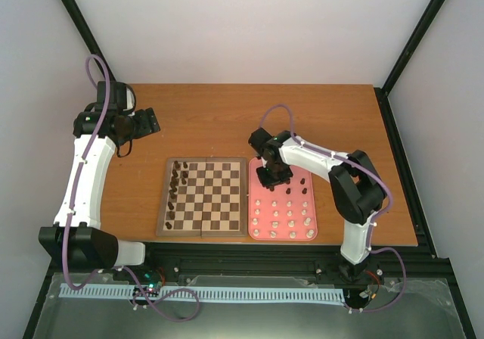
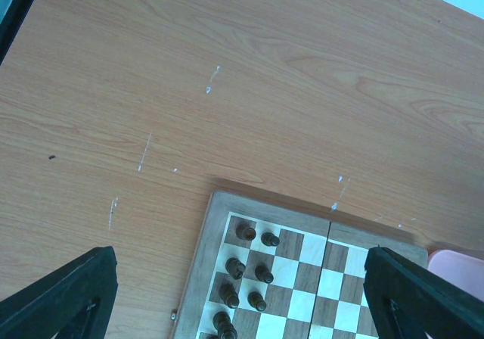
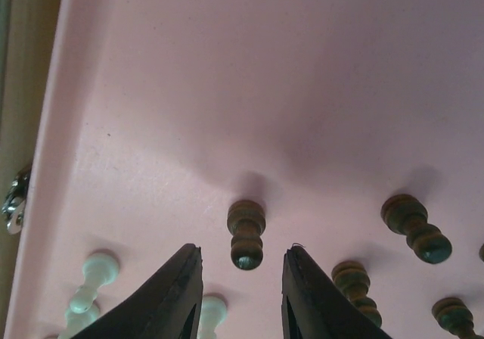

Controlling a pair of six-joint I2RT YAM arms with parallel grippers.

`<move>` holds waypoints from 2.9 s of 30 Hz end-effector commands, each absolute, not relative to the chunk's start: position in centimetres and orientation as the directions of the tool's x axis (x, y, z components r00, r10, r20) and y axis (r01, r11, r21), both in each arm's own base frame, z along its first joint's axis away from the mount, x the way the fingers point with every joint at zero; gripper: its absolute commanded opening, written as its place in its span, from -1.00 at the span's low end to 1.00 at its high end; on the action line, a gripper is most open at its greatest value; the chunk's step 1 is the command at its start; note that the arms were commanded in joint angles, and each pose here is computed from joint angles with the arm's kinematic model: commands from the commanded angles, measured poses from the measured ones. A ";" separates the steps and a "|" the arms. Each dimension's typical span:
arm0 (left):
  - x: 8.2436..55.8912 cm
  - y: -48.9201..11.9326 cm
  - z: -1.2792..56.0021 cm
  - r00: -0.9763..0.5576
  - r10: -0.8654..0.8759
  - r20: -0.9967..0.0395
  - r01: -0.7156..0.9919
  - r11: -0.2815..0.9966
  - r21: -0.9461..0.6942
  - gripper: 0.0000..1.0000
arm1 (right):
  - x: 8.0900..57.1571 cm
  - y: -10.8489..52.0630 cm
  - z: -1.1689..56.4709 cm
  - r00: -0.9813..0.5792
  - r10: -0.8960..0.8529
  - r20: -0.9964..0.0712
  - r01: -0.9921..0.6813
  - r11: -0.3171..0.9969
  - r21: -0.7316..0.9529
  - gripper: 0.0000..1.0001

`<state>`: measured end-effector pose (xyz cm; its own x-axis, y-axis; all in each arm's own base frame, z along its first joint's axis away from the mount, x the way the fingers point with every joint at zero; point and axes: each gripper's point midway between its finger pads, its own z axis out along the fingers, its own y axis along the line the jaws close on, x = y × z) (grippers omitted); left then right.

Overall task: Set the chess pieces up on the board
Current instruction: Pick up the chess piece from the storage box, then place the chess piece on the chessboard.

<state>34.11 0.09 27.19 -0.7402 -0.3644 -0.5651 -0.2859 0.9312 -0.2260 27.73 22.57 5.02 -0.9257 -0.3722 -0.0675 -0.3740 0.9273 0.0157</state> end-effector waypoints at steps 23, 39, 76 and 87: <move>34.3 0.0 28.0 -0.727 -0.354 -0.588 -0.273 0.935 -0.226 0.99 | 28.8 22.6 2.8 -0.926 -0.375 -0.039 -0.376 0.927 0.014 -0.51; 34.2 0.0 28.1 -0.726 -0.354 -0.590 -0.274 0.935 -0.224 1.00 | 29.5 23.1 6.1 -0.926 -0.368 -0.087 -0.370 0.929 0.012 -0.87; 33.0 -0.6 29.7 -0.699 -0.365 -0.615 -0.246 0.930 -0.273 0.99 | 23.4 51.6 7.2 -0.686 -0.672 -0.279 -0.727 0.648 0.225 -0.87; 33.0 -0.6 29.5 -0.699 -0.363 -0.616 -0.247 0.931 -0.269 1.00 | 25.2 52.2 6.9 -0.689 -0.647 -0.328 -0.721 0.657 0.219 -0.86</move>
<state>33.11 -0.32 28.69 -0.7170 -0.3644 -0.5943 -0.2608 0.9308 -0.2561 24.08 51.43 6.50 -0.6834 -0.6726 -0.2840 -0.7292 0.6483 0.2191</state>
